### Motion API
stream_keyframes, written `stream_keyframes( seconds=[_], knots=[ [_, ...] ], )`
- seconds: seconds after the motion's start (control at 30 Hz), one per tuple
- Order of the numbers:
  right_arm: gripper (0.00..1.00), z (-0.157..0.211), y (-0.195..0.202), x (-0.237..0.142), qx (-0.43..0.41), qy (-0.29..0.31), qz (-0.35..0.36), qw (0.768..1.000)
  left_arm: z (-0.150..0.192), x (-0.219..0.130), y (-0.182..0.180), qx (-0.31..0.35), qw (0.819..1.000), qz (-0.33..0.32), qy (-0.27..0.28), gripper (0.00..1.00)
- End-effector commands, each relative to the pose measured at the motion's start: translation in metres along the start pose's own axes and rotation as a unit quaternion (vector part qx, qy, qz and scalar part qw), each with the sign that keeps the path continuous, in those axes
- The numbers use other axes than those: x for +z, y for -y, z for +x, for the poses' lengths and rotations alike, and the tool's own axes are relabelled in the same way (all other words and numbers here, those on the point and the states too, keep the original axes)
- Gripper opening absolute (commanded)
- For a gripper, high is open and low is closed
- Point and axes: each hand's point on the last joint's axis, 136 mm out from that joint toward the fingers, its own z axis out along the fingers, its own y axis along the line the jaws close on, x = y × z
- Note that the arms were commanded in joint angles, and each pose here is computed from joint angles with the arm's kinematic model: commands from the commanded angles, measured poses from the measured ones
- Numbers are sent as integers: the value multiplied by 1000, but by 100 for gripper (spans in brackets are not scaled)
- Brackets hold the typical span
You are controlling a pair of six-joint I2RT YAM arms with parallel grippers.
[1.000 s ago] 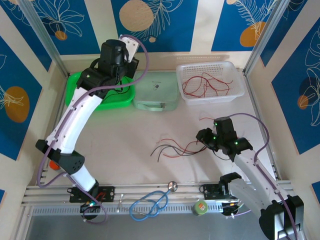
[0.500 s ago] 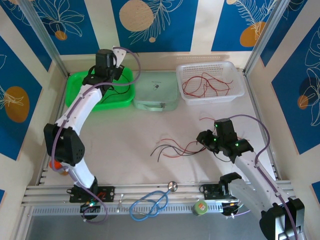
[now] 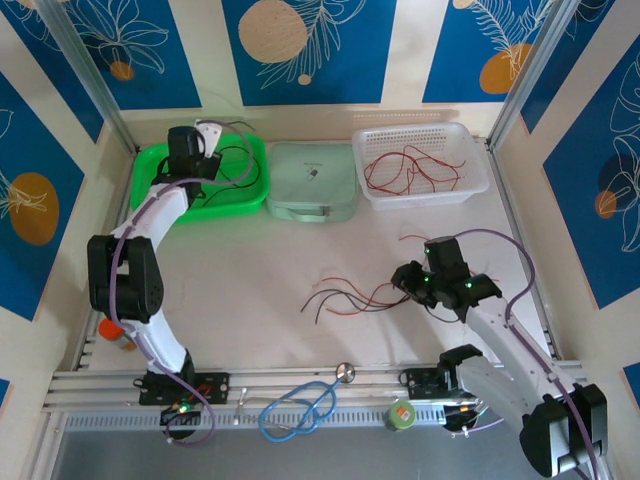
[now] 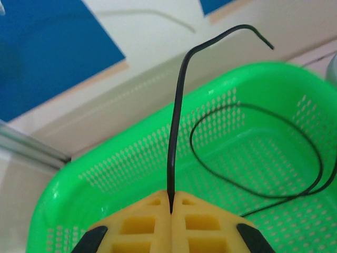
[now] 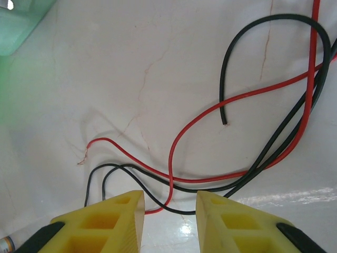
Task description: Untangle the cables
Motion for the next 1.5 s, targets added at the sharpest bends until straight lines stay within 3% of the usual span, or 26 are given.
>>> stream_keyframes(
  seconds=[0.0, 0.27, 0.53, 0.6, 0.73, 0.97, 1.27, 1.47],
  knots=[
    [32, -4, -12, -2, -3, 5, -11, 1000, 5, -4, -2, -22, 1000, 4, 8, 0],
    [32, -1, -17, 0, -13, -2, -11, 1000, 54, 14, 7, -25, 998, -2, -65, 0],
    [33, 0, -15, -4, -18, 1, -6, 1000, 73, 40, 29, -56, 985, 55, -151, 0],
    [33, 1, -15, -5, -20, 2, -5, 1000, 71, 41, 32, -67, 984, 66, -154, 9],
    [35, 2, -13, -4, -22, 0, 2, 1000, 60, 35, 35, -87, 982, 83, -145, 39],
    [37, 4, -6, 0, -17, -10, 26, 999, 7, 1, 36, -133, 978, 134, -91, 63],
    [39, 0, 13, 5, -5, -28, 99, 995, -71, -84, 40, -179, 962, 208, 1, 75],
    [41, 3, 5, 26, -3, -73, 119, 990, -80, -137, 72, -156, 962, 225, -11, 78]
  ],
)
